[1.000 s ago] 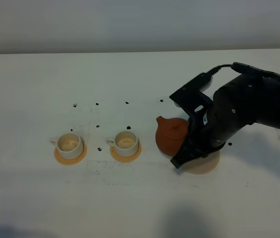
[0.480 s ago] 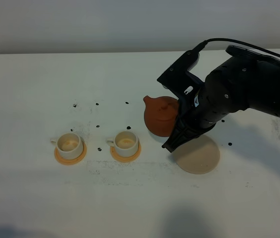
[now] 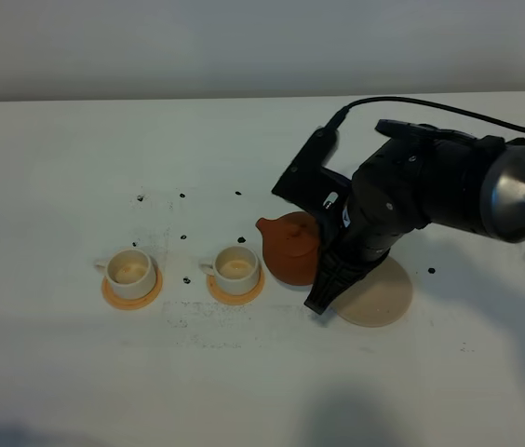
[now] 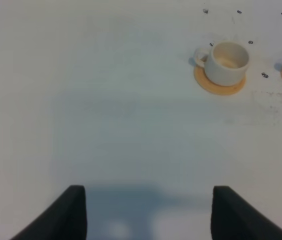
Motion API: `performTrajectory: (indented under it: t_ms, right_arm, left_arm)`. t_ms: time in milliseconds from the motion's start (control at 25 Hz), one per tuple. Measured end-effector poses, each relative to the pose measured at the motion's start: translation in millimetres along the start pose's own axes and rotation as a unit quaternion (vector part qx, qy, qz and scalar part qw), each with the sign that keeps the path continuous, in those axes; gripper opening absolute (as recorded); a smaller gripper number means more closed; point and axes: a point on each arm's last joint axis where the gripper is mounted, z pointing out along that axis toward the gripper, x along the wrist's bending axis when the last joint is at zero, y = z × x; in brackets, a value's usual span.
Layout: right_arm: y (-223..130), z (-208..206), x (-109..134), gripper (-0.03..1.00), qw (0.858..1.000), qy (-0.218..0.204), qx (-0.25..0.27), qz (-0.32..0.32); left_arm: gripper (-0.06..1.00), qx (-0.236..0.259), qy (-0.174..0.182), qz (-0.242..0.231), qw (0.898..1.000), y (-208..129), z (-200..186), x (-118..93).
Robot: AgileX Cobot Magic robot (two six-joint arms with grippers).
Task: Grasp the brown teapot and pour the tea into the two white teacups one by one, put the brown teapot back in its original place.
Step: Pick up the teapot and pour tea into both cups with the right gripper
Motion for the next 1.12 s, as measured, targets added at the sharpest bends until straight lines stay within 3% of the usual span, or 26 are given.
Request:
performTrajectory:
  t_ms: [560,1120]
  right_arm:
    - [3.9,-1.3,3.5,0.12,0.993,-0.033,-0.001,-0.114]
    - [4.8,13.6,5.0,0.12,0.985,-0.051,0.014,-0.164]
  left_arm:
    - [0.54,0.000,0.000,0.000,1.000,0.0,0.0,0.0]
    - [0.54,0.000,0.000,0.000,1.000,0.0,0.0,0.0]
